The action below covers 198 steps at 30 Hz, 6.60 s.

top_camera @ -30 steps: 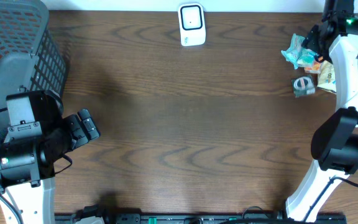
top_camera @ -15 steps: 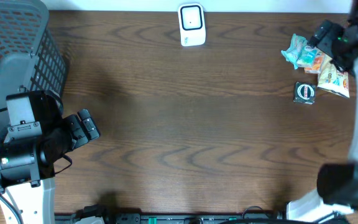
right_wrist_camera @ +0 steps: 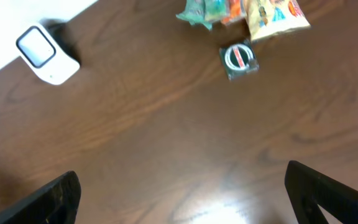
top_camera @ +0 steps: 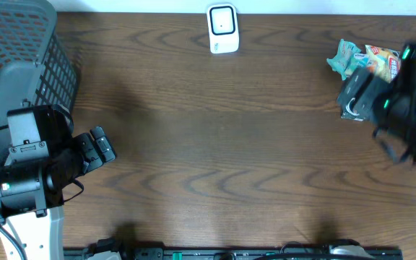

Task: Scan the item barcode

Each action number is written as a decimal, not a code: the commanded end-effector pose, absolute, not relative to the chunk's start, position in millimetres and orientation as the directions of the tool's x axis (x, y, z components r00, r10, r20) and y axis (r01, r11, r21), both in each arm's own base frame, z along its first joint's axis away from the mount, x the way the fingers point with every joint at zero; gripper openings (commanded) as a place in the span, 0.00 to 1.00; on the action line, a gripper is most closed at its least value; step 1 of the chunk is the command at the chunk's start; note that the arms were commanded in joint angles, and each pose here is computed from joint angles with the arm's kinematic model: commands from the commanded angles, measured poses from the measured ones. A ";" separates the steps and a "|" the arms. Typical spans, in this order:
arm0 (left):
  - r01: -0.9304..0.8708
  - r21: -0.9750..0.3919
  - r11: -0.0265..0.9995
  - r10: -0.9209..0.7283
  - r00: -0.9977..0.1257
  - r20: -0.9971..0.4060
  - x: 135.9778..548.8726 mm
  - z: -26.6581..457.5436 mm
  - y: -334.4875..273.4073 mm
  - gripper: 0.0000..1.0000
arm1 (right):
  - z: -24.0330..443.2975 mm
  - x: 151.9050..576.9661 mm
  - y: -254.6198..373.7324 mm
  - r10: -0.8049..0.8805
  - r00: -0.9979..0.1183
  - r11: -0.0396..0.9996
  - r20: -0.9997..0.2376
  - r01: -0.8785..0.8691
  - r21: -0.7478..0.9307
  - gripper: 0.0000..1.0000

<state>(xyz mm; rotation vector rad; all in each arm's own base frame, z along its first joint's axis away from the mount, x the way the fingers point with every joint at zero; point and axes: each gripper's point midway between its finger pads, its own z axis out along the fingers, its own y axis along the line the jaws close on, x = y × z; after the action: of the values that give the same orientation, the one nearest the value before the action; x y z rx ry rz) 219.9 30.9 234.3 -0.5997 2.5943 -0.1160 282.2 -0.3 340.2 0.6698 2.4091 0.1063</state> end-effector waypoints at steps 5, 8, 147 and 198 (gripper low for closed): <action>-0.414 -0.173 0.894 -0.446 -0.786 -0.428 219.1 233.4 34.8 0.98 | 303.3 226.7 1.9 0.517 -0.668 0.845 -0.535 0.497 0.196 0.99; -0.413 -0.173 0.894 -0.446 -0.786 -0.428 219.1 233.4 34.8 0.98 | 288.4 211.3 1.1 0.513 -0.696 0.848 -0.502 0.500 0.174 0.99; -0.414 -0.173 0.894 -0.446 -0.786 -0.428 219.1 233.4 34.8 0.98 | 242.9 231.6 35.0 -0.015 0.171 0.980 -0.985 -0.195 -0.048 0.99; -0.414 -0.173 0.894 -0.446 -0.786 -0.428 219.1 233.4 34.8 0.98 | 157.3 245.5 16.8 0.006 -0.072 0.996 -0.997 -0.094 0.012 0.99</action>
<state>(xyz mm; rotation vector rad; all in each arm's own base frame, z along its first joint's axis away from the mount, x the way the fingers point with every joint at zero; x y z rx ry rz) 220.0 30.9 234.4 -0.5996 2.5940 -0.1160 245.6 18.9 158.6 -0.0895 1.6375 0.0826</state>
